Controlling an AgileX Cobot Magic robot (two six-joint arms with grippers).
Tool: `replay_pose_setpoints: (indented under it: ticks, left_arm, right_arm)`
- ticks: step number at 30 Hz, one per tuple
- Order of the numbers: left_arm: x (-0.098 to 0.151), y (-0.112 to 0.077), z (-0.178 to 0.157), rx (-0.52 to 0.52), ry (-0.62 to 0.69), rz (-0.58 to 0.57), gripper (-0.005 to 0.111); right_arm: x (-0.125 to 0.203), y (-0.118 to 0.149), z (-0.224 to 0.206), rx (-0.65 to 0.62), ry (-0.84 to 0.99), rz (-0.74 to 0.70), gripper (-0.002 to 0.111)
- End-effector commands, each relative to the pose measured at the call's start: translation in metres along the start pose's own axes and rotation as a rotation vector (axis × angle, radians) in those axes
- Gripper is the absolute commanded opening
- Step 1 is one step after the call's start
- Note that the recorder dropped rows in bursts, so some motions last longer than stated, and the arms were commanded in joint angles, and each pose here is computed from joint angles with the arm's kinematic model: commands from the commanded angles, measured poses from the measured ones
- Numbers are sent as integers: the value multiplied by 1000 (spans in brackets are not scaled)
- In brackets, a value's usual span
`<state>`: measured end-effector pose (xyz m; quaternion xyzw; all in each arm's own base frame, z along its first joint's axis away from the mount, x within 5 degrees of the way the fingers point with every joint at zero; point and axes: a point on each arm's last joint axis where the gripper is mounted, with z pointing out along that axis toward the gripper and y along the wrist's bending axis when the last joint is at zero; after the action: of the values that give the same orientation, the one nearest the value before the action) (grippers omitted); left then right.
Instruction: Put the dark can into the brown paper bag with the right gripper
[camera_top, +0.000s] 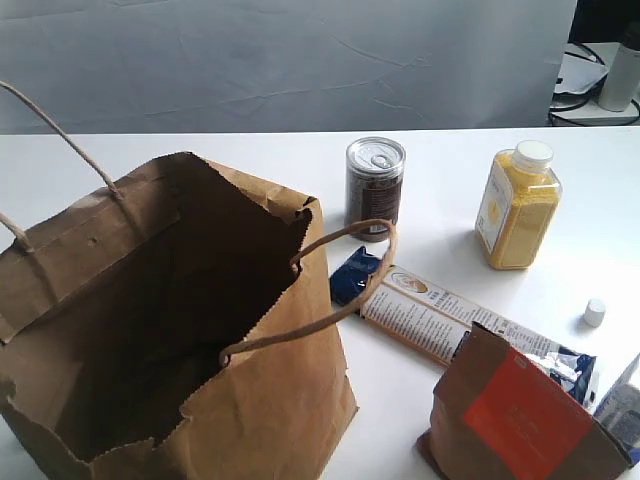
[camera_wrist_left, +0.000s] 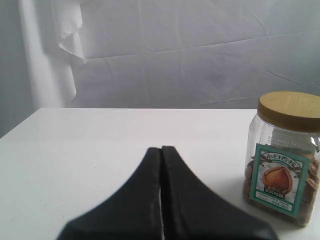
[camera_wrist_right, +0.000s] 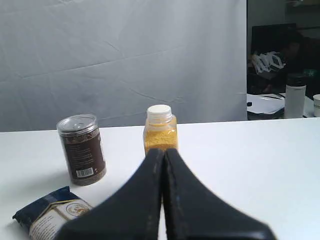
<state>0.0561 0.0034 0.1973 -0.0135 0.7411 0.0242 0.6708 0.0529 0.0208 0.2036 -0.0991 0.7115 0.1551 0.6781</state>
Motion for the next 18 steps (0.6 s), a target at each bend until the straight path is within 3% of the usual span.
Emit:
replay_pose_setpoints:
  ticks: [1, 7, 12, 18]
  left_arm:
    - [0, 0, 0, 6, -7, 0, 0]
    - [0, 0, 0, 6, -7, 0, 0]
    - [0, 0, 0, 6, -7, 0, 0]
    - [0, 0, 0, 6, -7, 0, 0]
  right_arm:
    - [-1, 0, 0, 4, -20, 15, 0]
    - [-3, 1, 0, -8, -43, 154, 0]
    - [-24, 3, 4, -12, -19, 189, 0]
    - [-52, 13, 37, -52, 280, 188, 0]
